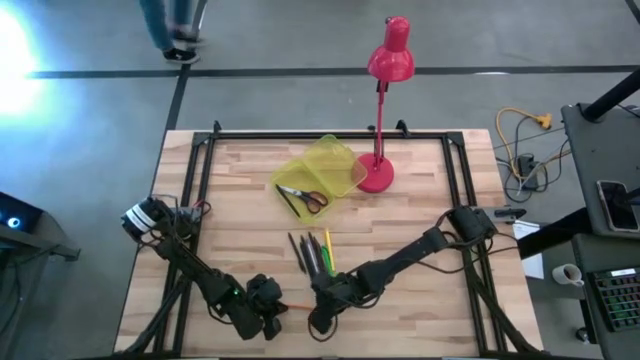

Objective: Pick & place school supplies into a supply box
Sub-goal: Put the orange pencil into the yellow supply box

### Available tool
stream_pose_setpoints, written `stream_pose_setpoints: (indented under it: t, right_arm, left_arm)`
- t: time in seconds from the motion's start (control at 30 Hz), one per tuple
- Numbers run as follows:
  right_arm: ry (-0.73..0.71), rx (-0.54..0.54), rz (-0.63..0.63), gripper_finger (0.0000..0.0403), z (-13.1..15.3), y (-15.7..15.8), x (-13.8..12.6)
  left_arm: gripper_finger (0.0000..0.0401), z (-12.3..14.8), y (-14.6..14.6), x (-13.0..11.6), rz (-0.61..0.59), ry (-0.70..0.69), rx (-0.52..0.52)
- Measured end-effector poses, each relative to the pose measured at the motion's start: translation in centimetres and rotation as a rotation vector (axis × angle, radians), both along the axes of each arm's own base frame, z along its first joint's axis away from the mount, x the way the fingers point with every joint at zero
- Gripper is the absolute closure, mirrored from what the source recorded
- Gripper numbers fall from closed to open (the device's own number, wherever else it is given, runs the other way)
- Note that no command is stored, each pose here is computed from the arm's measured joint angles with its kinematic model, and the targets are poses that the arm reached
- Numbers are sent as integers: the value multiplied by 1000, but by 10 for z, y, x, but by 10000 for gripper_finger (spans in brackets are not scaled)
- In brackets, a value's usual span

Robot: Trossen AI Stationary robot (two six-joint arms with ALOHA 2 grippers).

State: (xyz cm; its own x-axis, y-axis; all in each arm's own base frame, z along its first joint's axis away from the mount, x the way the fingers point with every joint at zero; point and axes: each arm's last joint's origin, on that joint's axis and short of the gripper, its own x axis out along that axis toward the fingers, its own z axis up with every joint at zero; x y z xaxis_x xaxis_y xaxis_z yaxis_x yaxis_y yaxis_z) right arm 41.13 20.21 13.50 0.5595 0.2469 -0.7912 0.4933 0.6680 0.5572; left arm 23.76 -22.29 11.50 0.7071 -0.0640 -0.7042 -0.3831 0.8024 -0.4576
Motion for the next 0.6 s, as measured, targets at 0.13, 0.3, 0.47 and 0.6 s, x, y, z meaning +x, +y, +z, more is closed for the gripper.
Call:
stream_pose_setpoints:
  t: [0.13, 0.3, 0.47, 0.6]
  right_arm:
    - [89, 188, -215, 369, 0, 0, 0]
    - [155, 299, -327, 369, -1, 2, -1]
    - [153, 311, -374, 369, -1, 0, 0]
    - [145, 311, -427, 369, -3, -5, 1]
  left_arm:
    - [401, 0, 0, 0, 0, -1, -2]
    - [401, 0, 0, 0, 0, -2, -2]
    - [401, 0, 0, 0, -5, -3, 3]
    - [401, 0, 0, 0, -21, -4, 19]
